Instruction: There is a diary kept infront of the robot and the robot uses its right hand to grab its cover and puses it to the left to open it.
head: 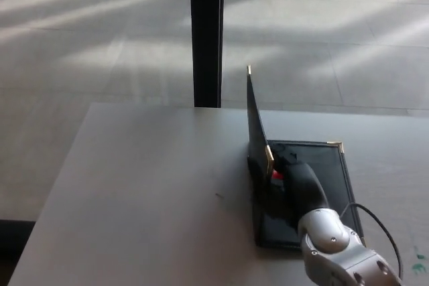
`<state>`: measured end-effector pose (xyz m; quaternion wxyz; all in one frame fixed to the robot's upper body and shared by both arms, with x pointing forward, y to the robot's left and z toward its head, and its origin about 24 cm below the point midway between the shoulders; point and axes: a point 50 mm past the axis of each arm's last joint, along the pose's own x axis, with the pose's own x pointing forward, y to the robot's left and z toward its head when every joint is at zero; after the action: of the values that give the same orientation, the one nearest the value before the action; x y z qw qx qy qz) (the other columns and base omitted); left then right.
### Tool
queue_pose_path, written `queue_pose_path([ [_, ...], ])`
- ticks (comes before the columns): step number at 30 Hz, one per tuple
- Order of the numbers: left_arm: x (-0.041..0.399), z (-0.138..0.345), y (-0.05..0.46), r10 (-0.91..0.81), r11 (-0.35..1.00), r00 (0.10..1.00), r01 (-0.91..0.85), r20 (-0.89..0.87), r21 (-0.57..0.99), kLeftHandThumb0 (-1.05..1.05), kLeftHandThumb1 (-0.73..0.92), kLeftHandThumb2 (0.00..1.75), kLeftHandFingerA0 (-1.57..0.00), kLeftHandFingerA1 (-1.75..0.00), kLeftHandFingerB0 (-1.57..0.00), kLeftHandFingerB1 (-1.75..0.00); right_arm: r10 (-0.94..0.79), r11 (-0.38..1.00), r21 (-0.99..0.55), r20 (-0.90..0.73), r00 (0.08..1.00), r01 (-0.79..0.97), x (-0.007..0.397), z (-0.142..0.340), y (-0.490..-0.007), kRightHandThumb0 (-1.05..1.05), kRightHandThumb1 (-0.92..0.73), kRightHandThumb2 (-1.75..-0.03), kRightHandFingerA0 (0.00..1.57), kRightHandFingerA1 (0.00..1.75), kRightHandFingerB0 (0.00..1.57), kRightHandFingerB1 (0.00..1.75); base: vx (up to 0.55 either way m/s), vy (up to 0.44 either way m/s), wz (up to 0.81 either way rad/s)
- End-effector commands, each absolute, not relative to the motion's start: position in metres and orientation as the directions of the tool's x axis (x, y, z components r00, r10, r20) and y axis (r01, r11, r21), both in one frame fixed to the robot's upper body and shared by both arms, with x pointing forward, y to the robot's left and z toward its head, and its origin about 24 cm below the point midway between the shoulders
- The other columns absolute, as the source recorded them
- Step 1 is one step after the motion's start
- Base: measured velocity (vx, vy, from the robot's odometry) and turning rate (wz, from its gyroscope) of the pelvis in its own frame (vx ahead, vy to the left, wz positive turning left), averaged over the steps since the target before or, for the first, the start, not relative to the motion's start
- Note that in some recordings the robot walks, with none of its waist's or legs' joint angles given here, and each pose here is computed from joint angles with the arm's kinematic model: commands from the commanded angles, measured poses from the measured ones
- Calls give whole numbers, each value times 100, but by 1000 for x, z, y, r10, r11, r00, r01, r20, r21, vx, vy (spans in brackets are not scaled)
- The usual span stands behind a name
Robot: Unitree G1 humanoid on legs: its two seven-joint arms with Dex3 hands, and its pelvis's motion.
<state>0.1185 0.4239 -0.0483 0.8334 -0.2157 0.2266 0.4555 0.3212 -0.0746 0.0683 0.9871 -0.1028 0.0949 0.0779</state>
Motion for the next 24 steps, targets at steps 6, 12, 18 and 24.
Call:
queue_pose_path([
  [6, 134, -31, 435, 680, 530, 493, -842, -542, -102, -105, 92, 114, -30, -175, -19, -152, 447, 773, -478, -56, 893, -417, 297, 85, -34, -89, -92, -73, 67, 122, 22, 44, 0, 0, 0],
  [12, 142, -28, 435, 677, 544, 500, -834, -541, -91, -105, 92, 114, -30, -175, -20, -152, 523, 714, -514, -61, 850, -476, 284, 86, -13, -91, -91, -76, 59, 107, 20, 46, 0, 0, 0],
  [18, 150, -27, 432, 671, 553, 503, -829, -545, -85, -105, 92, 114, -35, -175, -19, -161, 551, 683, -537, -67, 832, -496, 278, 88, 0, -93, -92, -76, 51, 93, 22, 51, 0, 0, 0],
  [24, 157, -26, 429, 647, 594, 545, -799, -533, -96, -105, 92, 113, -25, -175, -17, -156, 565, 663, -542, -89, 821, -515, 279, 82, 6, -95, -92, -78, 89, 163, 19, 53, 1, -6, 3],
])
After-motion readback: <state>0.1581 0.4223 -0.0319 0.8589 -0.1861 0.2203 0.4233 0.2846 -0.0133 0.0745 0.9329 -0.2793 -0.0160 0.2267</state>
